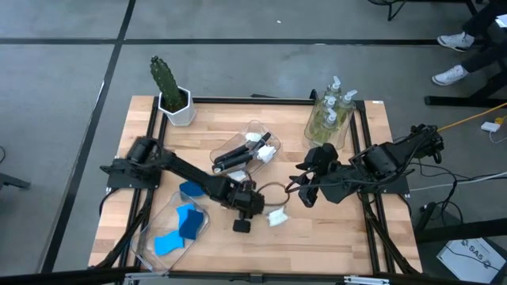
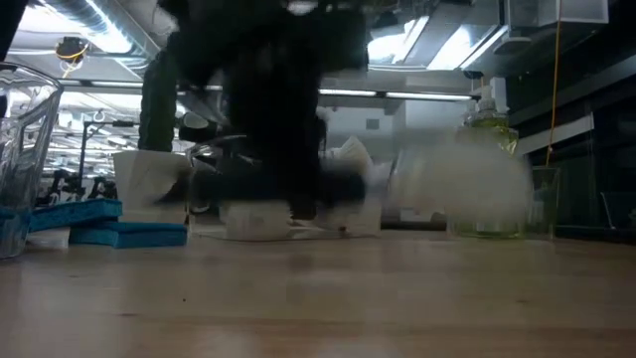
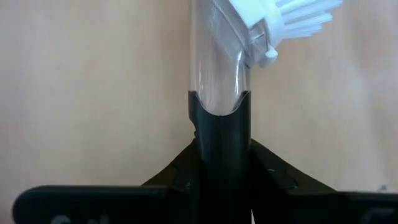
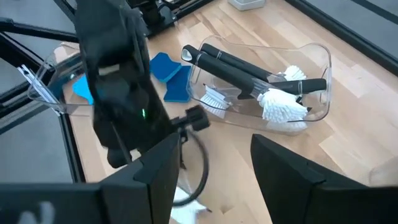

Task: Pick & Place Kitchen Sink Supplies
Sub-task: Put the black dish brush into the top left transparent bin

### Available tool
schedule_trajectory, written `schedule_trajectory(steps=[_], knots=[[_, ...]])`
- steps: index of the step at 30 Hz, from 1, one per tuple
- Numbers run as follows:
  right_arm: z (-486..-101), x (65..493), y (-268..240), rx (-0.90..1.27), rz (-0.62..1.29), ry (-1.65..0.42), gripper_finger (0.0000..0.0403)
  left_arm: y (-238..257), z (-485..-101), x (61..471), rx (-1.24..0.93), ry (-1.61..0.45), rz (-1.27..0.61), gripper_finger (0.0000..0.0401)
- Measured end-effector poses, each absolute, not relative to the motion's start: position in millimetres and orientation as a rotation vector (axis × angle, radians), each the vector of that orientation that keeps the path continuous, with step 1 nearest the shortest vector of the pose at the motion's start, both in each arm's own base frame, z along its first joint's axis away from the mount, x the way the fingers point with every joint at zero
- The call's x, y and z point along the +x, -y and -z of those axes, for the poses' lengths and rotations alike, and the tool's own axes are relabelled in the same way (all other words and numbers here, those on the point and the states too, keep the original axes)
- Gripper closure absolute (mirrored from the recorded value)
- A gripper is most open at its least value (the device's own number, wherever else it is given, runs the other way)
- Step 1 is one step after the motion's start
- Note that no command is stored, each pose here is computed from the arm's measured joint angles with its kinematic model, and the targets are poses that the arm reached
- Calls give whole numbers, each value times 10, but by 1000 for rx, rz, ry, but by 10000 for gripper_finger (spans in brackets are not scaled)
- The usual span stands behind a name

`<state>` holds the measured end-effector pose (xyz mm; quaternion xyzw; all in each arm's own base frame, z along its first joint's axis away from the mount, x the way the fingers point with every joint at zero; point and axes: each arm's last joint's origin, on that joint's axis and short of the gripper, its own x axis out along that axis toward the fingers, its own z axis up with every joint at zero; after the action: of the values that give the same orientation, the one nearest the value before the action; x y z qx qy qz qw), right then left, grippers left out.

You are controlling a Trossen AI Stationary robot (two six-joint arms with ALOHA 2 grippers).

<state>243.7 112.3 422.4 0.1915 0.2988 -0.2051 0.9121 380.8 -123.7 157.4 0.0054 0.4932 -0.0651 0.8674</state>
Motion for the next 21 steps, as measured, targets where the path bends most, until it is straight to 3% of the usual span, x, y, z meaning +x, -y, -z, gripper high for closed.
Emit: schedule_trajectory(steps=[11, 21], knots=[[-4281, 2387, -1096, 430, 418, -588, 207, 985, -2706, 3574, -101, -685, 34, 320], [-4313, 2372, -1081, 464, 432, -555, 207, 783, -3328, 3194, -221, -490, -171, 320]])
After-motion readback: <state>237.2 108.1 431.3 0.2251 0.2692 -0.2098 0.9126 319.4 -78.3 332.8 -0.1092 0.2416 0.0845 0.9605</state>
